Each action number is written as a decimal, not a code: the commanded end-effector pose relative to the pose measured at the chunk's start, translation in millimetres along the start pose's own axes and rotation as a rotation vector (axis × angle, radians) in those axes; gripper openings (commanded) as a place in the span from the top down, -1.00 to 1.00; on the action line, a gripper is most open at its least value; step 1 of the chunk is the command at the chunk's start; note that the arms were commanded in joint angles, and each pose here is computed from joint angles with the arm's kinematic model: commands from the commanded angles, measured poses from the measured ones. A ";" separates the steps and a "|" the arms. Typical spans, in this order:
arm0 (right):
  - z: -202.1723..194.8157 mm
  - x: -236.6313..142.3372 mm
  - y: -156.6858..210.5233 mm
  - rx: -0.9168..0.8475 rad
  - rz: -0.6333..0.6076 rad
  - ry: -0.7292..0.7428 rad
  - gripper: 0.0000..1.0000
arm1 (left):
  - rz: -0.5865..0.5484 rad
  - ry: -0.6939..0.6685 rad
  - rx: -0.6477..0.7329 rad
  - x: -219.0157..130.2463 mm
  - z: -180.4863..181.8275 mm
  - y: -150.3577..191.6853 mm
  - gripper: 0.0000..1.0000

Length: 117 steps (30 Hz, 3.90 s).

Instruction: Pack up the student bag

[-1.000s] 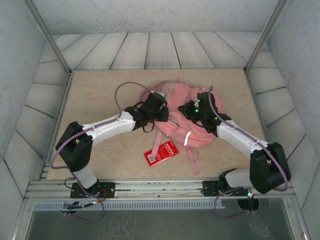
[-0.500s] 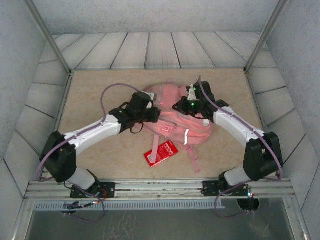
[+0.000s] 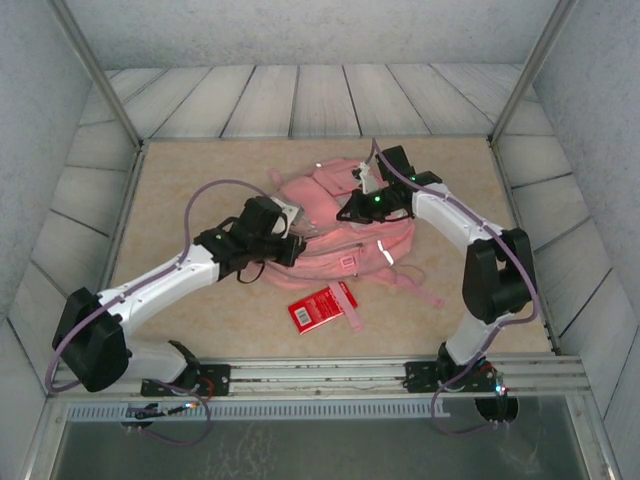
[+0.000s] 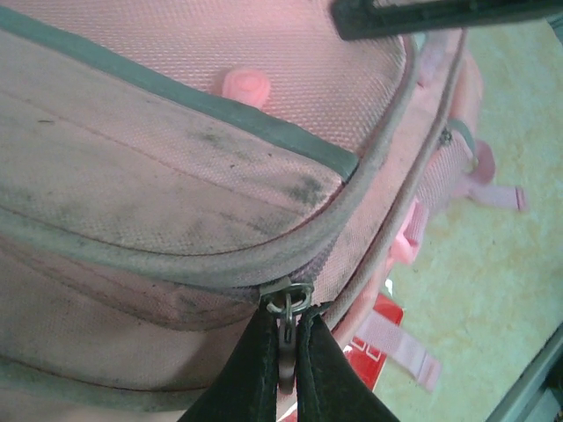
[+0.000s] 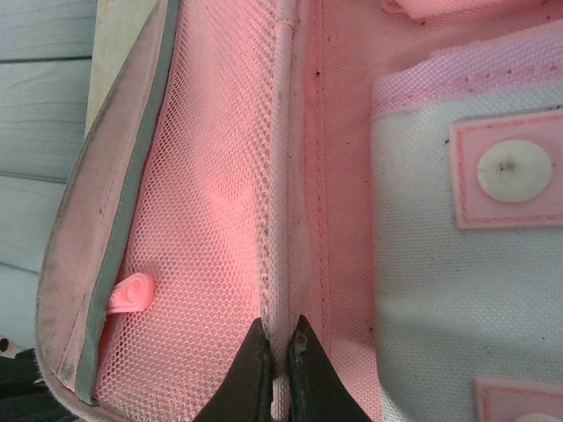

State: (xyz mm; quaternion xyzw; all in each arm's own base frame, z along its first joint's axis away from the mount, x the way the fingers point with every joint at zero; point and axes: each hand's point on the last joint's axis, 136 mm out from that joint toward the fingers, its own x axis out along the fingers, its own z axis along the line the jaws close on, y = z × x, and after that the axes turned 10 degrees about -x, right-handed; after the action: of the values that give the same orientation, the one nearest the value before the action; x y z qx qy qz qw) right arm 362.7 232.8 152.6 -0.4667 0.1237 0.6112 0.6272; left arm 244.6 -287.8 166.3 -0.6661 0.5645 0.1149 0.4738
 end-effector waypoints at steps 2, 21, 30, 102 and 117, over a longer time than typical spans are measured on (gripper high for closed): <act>-36.5 5.7 -30.9 -0.037 -0.046 0.097 1.00 | 0.098 0.096 0.061 -2.5 -17.6 30.7 1.00; -27.1 -24.1 -14.2 -0.005 -0.021 0.146 -0.15 | 0.096 0.353 0.146 52.7 -108.2 18.1 1.00; -19.8 -60.0 41.4 0.100 -0.080 0.188 -0.34 | 0.132 0.409 0.190 55.1 -122.5 17.0 1.00; 7.8 -69.2 39.7 0.139 -0.121 -0.075 -0.20 | 0.077 0.334 0.207 52.2 -104.2 -0.2 1.00; -13.8 -16.6 43.3 0.283 -0.163 -0.168 0.14 | 0.114 0.315 0.204 60.6 -104.7 15.5 1.00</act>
State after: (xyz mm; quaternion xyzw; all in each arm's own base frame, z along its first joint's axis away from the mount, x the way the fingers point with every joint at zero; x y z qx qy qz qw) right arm 315.5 200.4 137.0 -0.3335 0.1279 0.5845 0.7285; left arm 218.0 -393.8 144.1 -0.5855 0.6753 0.0332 0.4472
